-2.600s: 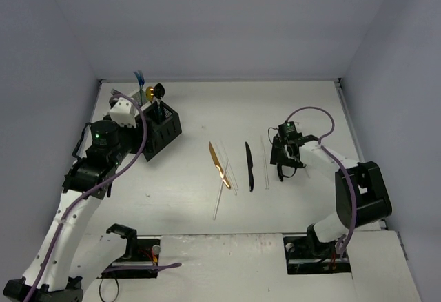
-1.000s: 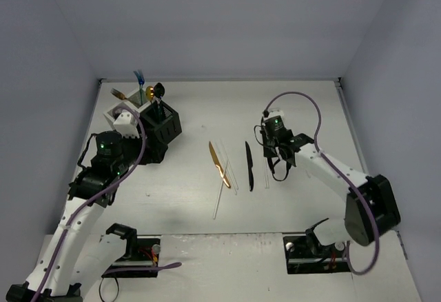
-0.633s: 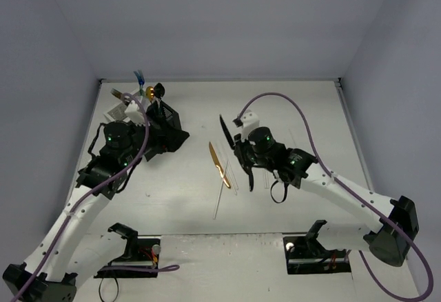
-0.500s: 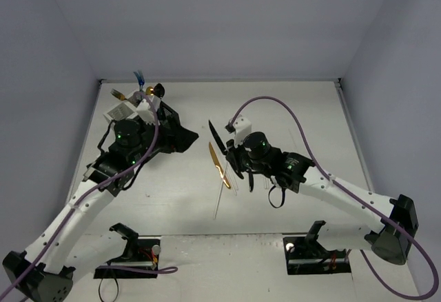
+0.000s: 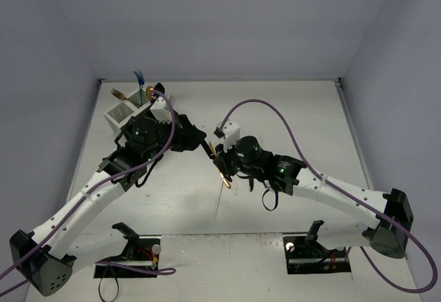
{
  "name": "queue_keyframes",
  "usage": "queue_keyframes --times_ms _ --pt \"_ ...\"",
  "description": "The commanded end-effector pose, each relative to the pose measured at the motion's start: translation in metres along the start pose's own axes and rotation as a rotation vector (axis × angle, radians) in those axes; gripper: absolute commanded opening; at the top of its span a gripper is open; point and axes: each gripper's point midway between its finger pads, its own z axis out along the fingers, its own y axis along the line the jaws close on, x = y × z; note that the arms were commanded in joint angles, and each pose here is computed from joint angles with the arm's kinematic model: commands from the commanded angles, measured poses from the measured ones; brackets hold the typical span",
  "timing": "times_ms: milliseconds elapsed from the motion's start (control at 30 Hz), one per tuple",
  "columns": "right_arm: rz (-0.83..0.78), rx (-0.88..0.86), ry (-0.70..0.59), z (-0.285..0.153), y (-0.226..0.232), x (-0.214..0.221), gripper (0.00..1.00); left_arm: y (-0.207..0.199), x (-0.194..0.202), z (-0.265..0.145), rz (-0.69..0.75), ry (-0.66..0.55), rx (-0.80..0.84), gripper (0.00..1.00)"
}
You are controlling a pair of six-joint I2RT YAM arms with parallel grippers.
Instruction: Sort the eating utensils into containers
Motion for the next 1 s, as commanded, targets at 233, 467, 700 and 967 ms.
queue_keyframes --times_ms 233,467,700,967 --pt "0.019 -0.074 -0.174 0.002 0.022 -0.053 0.00 -0.022 -0.021 0.008 -0.012 -0.089 0.073 0.19" --pt "0.020 -0.074 -0.172 0.005 0.021 -0.049 0.03 -0.026 -0.029 0.006 -0.010 -0.144 0.102 0.00" --pt "0.014 -0.051 -0.159 0.005 0.015 -0.040 0.56 -0.005 -0.045 -0.013 0.080 -0.187 -0.042 0.00" --pt "0.038 0.066 -0.176 -0.009 -0.014 -0.030 0.69 0.049 -0.140 -0.063 0.272 -0.350 -0.398 0.00"
